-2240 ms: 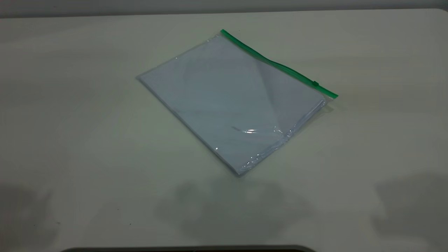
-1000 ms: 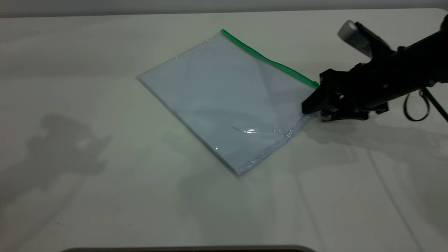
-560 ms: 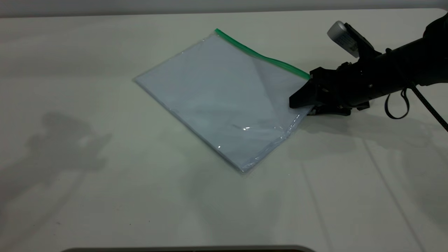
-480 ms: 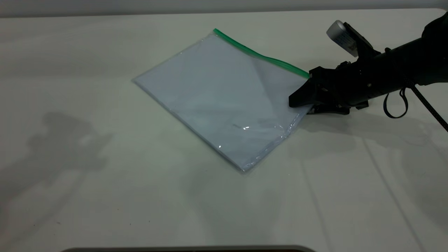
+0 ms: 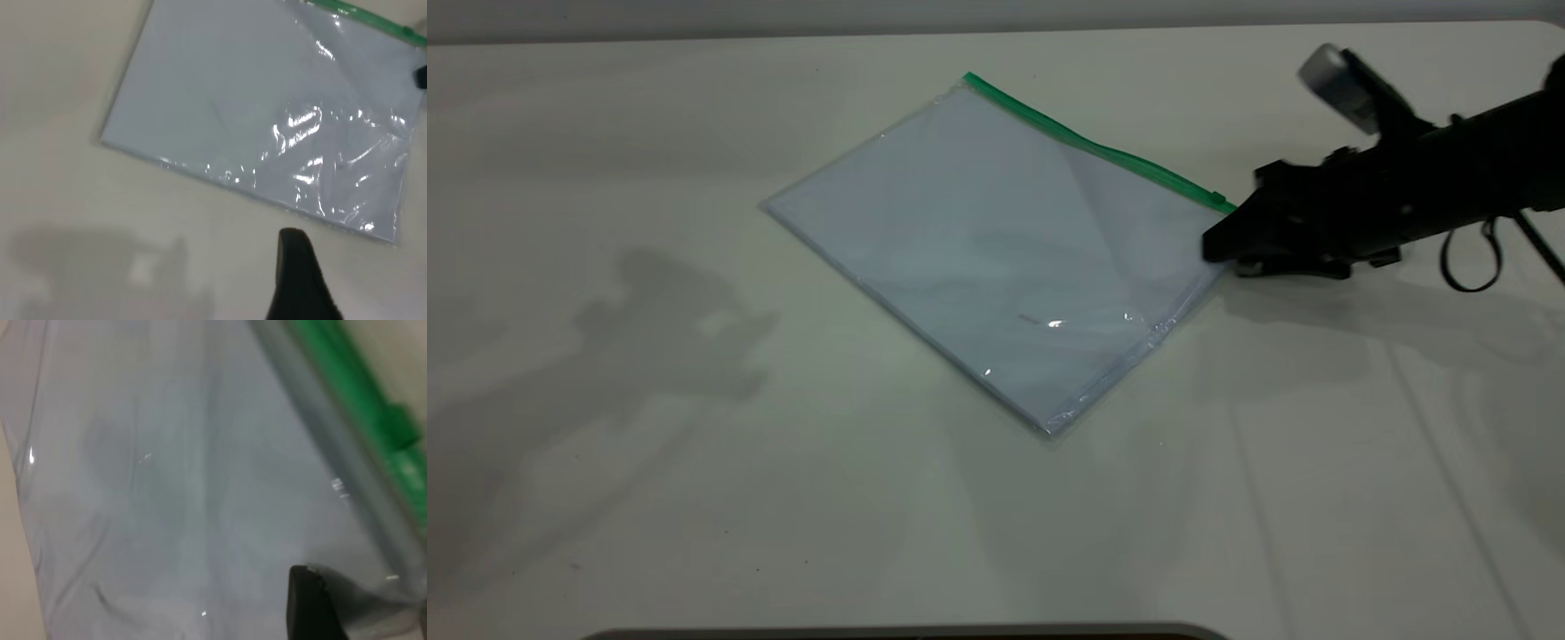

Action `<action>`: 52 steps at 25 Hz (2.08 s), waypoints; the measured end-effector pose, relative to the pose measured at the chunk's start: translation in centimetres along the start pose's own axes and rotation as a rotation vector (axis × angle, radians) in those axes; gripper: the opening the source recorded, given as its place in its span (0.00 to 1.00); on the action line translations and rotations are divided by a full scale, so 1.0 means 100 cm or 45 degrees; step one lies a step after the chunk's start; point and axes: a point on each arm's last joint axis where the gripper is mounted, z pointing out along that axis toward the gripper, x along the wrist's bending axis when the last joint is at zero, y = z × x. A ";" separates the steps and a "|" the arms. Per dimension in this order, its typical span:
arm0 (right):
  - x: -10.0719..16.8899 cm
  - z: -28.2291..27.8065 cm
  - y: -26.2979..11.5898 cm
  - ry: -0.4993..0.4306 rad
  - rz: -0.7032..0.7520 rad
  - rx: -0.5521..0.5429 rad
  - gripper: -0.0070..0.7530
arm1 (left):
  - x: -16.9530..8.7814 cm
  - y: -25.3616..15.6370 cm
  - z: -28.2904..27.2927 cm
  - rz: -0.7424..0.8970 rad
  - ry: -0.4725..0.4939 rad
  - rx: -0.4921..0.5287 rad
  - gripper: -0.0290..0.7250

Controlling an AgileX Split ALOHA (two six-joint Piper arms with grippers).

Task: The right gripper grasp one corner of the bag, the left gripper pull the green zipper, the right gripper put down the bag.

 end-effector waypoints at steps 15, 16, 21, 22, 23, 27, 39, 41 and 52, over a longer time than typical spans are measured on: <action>-0.004 -0.001 0.002 0.048 -0.043 -0.038 0.67 | 0.001 0.002 0.001 0.001 0.005 -0.006 0.73; -0.005 0.001 -0.001 0.062 -0.033 -0.032 0.67 | 0.001 0.002 0.001 0.001 0.005 -0.006 0.73; -0.005 0.008 -0.009 0.155 -0.007 -0.026 0.67 | 0.001 0.002 0.001 0.001 0.006 -0.007 0.73; -0.005 0.009 -0.007 0.157 -0.012 -0.032 0.67 | 0.001 0.002 0.001 0.001 0.006 -0.007 0.73; -0.006 0.009 -0.005 0.159 -0.018 -0.038 0.66 | 0.001 0.002 0.001 0.001 0.006 -0.007 0.73; -0.002 0.012 0.004 0.163 -0.055 -0.057 0.63 | 0.001 0.002 0.001 0.001 0.006 -0.007 0.73; 0.010 0.022 0.004 0.160 -0.101 -0.030 0.17 | 0.002 0.007 0.015 0.011 0.007 0.009 0.73; 0.012 0.022 0.004 0.185 -0.101 -0.034 0.07 | -0.002 0.014 0.024 0.038 -0.011 0.013 0.73; 0.031 0.024 0.002 0.358 -0.146 -0.011 0.06 | -0.015 0.065 0.117 0.277 -0.211 0.115 0.73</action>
